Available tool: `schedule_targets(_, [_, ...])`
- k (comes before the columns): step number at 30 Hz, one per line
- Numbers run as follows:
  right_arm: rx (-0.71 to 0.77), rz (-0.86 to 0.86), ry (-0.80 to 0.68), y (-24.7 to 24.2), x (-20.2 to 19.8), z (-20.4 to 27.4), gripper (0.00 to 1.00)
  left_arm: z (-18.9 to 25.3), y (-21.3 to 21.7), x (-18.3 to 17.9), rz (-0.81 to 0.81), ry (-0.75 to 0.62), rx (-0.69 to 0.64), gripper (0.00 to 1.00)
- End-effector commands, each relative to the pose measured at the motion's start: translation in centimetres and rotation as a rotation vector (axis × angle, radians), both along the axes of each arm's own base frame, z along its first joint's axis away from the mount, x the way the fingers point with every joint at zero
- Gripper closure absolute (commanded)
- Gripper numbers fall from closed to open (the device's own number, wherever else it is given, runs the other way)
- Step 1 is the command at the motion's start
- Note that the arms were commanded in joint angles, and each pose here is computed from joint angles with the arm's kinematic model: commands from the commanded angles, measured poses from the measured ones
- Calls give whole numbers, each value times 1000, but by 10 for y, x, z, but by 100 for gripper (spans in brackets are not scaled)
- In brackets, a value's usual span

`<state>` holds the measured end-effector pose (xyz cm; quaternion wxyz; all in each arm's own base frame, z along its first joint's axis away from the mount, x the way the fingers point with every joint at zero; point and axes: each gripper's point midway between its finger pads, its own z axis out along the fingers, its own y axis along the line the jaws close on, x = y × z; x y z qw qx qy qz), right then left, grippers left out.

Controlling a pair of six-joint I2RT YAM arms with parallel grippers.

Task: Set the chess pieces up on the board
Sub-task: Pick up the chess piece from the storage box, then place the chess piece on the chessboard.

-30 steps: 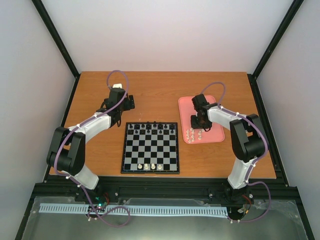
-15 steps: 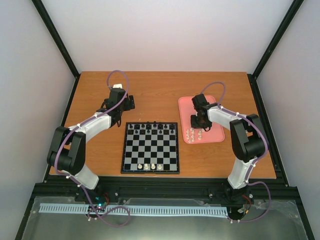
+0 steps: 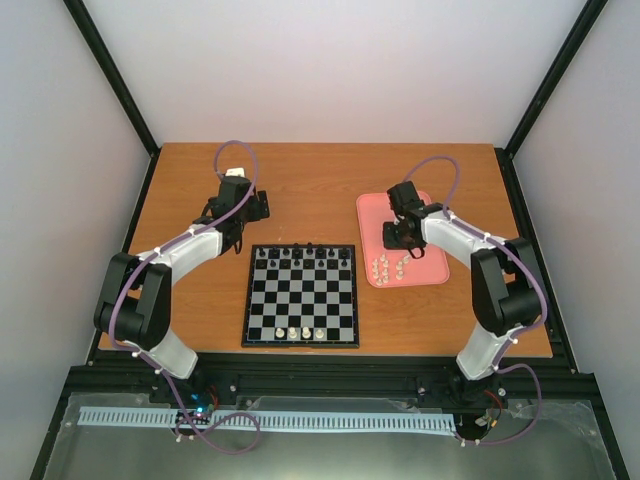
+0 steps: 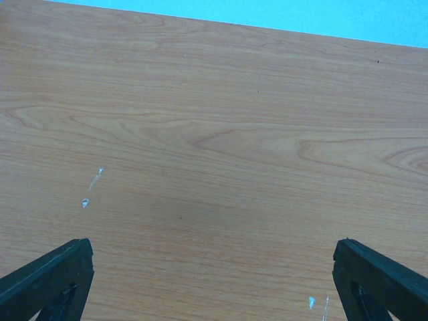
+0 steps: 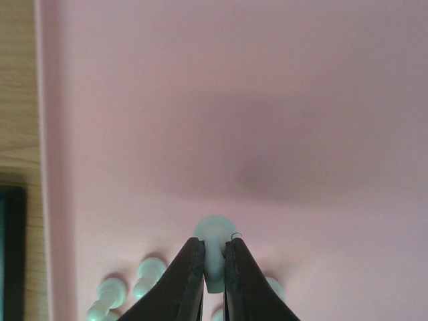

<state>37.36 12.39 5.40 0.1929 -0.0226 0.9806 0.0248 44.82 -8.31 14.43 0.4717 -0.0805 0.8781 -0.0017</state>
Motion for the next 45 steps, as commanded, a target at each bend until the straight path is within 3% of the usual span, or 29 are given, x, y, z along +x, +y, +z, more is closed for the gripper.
schedule_targets(1, [3,-9,-75,-2,10,29,90,11,-2,9,-1,-28,10,0])
schedule_targets(6, [11,-4,-64,0,9,27,90,10,-2,9,0,-25,13,0])
schedule_targets(18, [70,93,-151,29,-14,82,90,11,-2,9,-1,-24,16,0])
schedule_targets(29, [116,244,-129,88,-98,99,90,12,2,8,13,-23,33,0])
schedule_targets(40, [103,459,10,148,-199,50,90,12,5,7,20,-22,44,0])
schedule_targets(45, [127,477,40,156,-226,32,90,13,5,6,19,-24,43,0])
